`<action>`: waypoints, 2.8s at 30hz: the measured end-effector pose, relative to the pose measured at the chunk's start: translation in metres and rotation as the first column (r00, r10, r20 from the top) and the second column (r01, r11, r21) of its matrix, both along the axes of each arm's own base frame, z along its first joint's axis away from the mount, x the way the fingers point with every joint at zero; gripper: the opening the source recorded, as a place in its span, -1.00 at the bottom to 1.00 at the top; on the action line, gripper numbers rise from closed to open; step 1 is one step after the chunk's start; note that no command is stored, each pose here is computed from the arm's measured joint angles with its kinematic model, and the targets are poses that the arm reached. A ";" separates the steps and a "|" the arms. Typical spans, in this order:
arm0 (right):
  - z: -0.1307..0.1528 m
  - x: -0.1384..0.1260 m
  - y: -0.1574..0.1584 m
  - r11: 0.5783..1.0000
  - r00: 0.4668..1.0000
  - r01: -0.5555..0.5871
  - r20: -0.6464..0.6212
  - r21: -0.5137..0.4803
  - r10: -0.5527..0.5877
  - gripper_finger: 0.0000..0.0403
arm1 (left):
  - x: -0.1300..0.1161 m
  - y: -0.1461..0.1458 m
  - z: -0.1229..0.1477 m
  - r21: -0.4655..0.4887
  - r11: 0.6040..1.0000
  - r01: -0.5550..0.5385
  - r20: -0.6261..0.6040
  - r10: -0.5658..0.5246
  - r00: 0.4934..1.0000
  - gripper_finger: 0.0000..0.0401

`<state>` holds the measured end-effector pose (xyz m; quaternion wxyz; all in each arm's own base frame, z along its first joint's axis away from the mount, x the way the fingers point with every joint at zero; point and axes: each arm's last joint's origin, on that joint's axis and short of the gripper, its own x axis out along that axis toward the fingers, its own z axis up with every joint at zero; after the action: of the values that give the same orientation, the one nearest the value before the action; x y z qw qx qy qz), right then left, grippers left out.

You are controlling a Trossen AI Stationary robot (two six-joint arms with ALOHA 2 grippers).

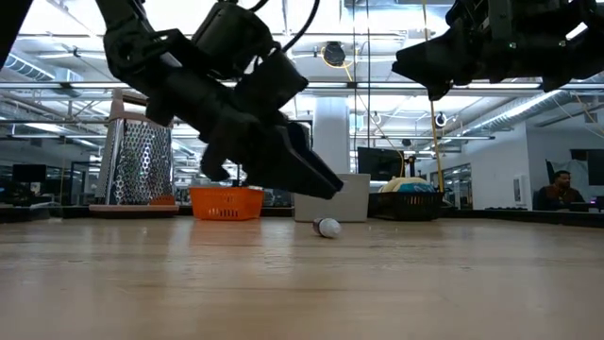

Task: Pick & Place Food Item
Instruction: Put the brown food coloring bottle into the orange bin

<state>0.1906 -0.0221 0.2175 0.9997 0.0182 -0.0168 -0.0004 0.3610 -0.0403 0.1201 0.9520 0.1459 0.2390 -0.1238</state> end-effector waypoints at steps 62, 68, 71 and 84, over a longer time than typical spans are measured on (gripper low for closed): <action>0.000 0.000 0.000 1.000 1.000 0.003 0.001 -0.017 -0.003 -0.36 | 0.013 0.011 -0.028 0.031 0.994 0.104 -0.085 -0.101 0.991 0.00; -0.001 0.000 0.000 1.000 1.000 0.002 -0.008 -0.007 -0.002 -0.36 | 0.014 0.014 -0.029 -0.001 0.997 0.072 -0.098 -0.072 0.993 -0.01; -0.001 0.000 0.000 1.000 1.000 0.002 -0.008 -0.014 -0.002 -0.36 | 0.013 0.017 -0.031 -0.014 0.997 0.078 -0.113 -0.080 0.990 -0.11; -0.001 0.000 0.000 1.000 1.000 0.002 -0.014 -0.020 -0.002 -0.36 | 0.009 0.025 -0.005 -0.034 0.999 -0.002 -0.100 -0.001 0.995 -0.76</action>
<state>0.1906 -0.0221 0.2163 0.9999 0.0083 -0.0096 -0.0014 0.3702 -0.0154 0.1152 0.9413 0.1232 0.2841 -0.1346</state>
